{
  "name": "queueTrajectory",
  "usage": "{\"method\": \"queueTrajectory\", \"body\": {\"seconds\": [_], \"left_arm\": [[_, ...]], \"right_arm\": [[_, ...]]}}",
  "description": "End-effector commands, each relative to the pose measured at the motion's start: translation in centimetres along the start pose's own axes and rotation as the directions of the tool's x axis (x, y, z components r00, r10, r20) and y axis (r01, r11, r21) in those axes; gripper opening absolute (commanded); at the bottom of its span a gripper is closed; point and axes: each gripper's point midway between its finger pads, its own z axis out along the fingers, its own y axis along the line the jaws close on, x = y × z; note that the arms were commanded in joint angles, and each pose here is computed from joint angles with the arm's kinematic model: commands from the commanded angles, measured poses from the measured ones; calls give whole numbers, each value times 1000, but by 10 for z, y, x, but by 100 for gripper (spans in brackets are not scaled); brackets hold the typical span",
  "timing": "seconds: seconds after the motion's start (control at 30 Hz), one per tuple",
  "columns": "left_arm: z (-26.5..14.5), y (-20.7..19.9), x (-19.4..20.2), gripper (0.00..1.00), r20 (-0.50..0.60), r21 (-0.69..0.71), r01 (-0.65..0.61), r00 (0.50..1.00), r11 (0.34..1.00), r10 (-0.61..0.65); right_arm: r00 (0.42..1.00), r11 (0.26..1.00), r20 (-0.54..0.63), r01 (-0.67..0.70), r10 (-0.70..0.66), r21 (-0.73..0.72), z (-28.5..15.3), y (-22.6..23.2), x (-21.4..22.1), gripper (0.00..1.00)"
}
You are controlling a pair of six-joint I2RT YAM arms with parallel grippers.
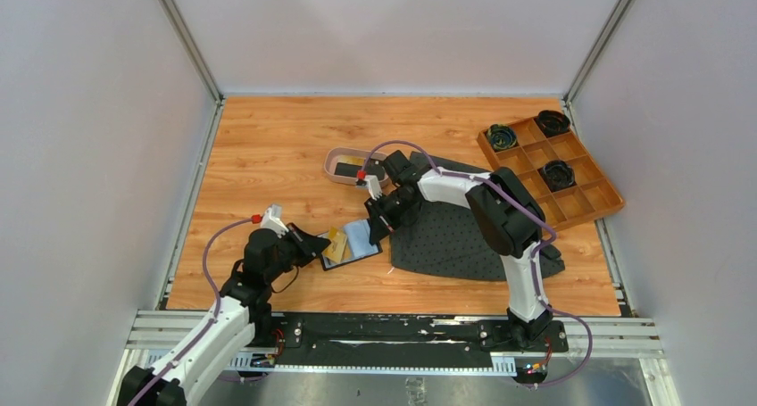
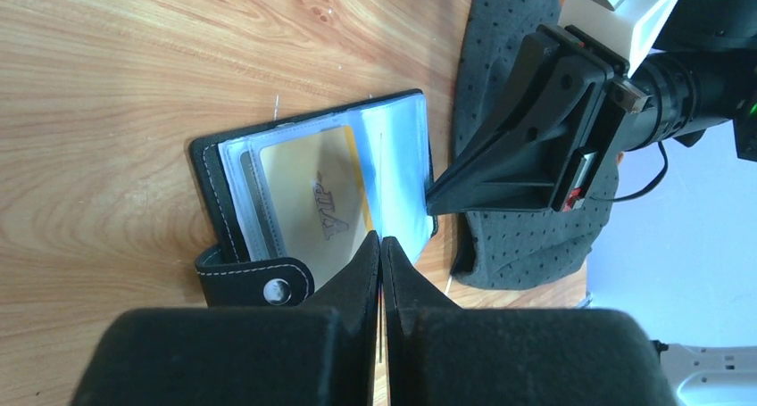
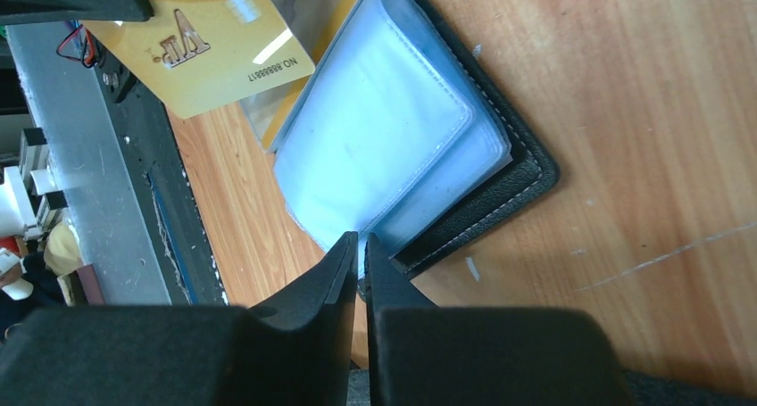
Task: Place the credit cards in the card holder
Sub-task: Insert the credit card into the card holder.
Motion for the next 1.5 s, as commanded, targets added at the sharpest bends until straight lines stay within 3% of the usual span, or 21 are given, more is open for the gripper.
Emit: {"method": "queueTrajectory", "body": {"seconds": [0.0, 1.47], "left_arm": [[3, 0, -7, 0, 45, 4, 9, 999, 1000, -9], [21, 25, 9, 0, 0, -69, 97, 995, 993, -97]], "right_arm": [[999, 998, -36, -15, 17, 55, 7, -9, 5, 10], [998, 999, -55, 3, -1, 43, 6, -2, 4, 10]]}}
